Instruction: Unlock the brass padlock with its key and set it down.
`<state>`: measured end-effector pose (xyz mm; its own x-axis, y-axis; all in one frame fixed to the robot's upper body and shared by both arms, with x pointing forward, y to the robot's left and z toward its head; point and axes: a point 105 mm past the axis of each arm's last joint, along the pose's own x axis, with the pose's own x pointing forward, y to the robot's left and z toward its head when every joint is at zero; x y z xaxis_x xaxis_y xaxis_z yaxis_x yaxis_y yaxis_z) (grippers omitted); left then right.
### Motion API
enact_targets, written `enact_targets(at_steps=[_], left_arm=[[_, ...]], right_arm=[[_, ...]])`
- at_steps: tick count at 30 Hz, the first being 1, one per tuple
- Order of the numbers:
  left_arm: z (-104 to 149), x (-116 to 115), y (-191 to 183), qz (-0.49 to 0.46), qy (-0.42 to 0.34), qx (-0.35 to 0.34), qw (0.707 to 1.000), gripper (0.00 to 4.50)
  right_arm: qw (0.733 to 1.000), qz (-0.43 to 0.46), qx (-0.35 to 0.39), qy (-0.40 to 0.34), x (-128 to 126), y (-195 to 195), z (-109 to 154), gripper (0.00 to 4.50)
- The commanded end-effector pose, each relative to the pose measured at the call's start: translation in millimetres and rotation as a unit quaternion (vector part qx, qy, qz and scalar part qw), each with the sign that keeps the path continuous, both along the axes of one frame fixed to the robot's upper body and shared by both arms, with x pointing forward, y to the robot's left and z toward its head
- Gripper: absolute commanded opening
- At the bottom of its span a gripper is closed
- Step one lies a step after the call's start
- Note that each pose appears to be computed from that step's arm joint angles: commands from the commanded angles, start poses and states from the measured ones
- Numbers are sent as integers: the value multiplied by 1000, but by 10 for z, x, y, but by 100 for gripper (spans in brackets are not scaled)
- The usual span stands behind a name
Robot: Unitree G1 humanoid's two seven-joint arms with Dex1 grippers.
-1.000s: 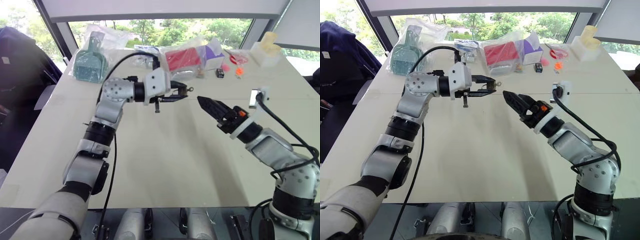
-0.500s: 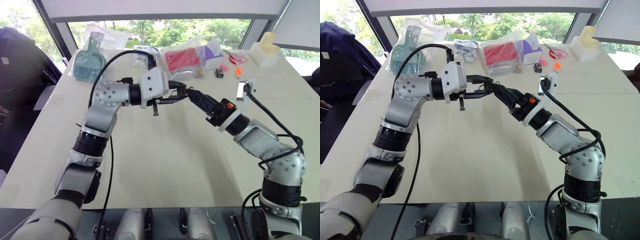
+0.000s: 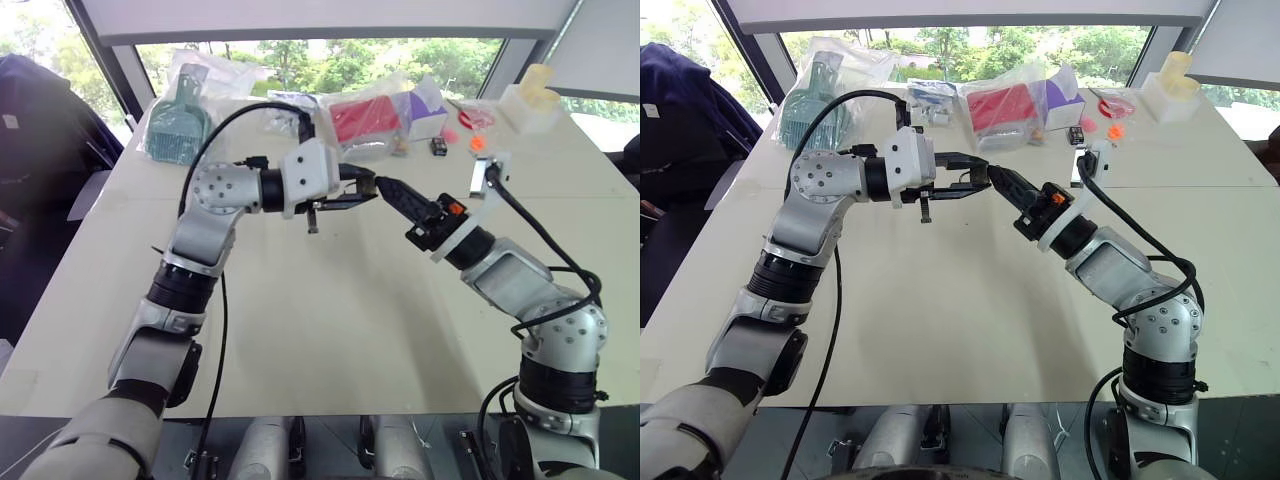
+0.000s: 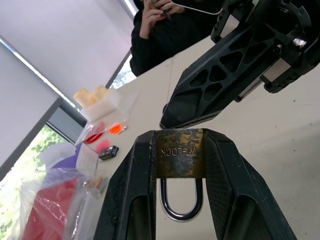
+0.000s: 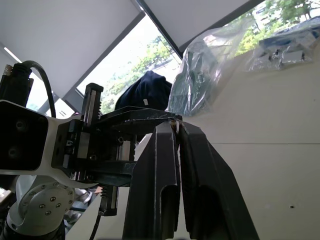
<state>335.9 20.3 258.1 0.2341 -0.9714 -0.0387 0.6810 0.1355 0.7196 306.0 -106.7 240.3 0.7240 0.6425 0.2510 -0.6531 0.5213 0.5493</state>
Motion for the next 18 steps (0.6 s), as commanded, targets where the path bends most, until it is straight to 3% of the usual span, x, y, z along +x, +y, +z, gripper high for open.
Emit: enact_targets(at_steps=[1,10,18], left_arm=[[206,-131,-50,-17,-76,-18,997,73],[270,-205,-84,8,-255,-41,966,73],[387,-237,-87,31,-368,-70,927,73]], right_arm=[[1000,-12,23,-4,-2,-35,59,3],[996,-43,53,55,125,-4,-140,3],[984,-52,135,104,163,54,-161,3]])
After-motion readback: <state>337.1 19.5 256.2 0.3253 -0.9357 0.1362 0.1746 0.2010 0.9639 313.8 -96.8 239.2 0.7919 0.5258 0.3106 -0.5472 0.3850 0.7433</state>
